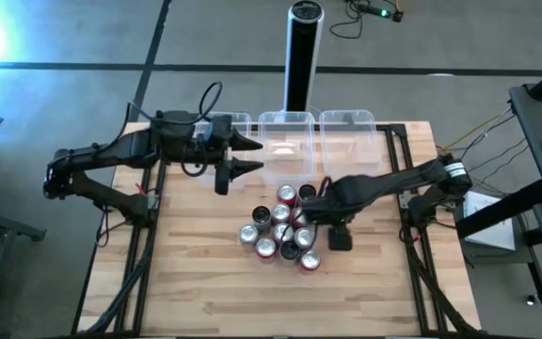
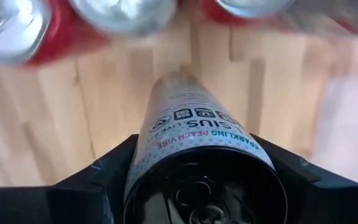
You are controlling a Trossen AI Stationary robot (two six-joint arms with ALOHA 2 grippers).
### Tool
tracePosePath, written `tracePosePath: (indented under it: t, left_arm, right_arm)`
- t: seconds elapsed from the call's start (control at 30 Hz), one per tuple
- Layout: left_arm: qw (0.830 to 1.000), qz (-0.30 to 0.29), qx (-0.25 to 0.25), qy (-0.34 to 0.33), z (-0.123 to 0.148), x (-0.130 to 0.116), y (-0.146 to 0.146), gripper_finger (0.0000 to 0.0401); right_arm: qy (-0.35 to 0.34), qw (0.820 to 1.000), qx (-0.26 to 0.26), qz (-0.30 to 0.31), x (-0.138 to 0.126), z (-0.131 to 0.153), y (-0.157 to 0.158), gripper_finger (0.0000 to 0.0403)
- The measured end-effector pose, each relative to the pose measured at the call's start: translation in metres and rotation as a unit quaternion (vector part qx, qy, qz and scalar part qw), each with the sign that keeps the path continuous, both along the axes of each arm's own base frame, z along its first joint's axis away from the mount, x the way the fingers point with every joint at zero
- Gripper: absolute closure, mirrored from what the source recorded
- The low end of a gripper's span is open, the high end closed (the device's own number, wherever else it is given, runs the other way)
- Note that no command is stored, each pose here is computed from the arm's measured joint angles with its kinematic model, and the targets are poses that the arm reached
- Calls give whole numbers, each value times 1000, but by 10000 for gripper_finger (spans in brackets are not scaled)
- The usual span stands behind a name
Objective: Sort soda cans
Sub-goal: Put the white-pink soda can into the right white bin
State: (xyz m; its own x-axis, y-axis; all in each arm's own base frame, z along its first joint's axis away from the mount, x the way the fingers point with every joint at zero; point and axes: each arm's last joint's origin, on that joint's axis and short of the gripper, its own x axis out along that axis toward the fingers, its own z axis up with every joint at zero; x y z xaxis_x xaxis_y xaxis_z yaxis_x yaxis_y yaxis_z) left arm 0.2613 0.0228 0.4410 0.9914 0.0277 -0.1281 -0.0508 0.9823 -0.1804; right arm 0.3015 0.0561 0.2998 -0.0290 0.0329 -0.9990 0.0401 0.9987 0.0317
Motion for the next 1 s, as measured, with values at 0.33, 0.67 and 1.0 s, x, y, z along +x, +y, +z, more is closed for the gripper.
tracePosePath:
  t: [0.33,0.67,1.0]
  left_arm:
    - [998,1,11,-65,13,1,0,171]
    - [994,4,11,-107,15,13,2,171]
    - [995,5,-27,-92,12,15,2,171]
  right_arm:
    - [-190,975,97,-58,-22,121,-21,131]
    - [-257,940,-177,-138,-49,159,-109,149]
    - [-77,971,-197,-113,-54,96,-200,146]
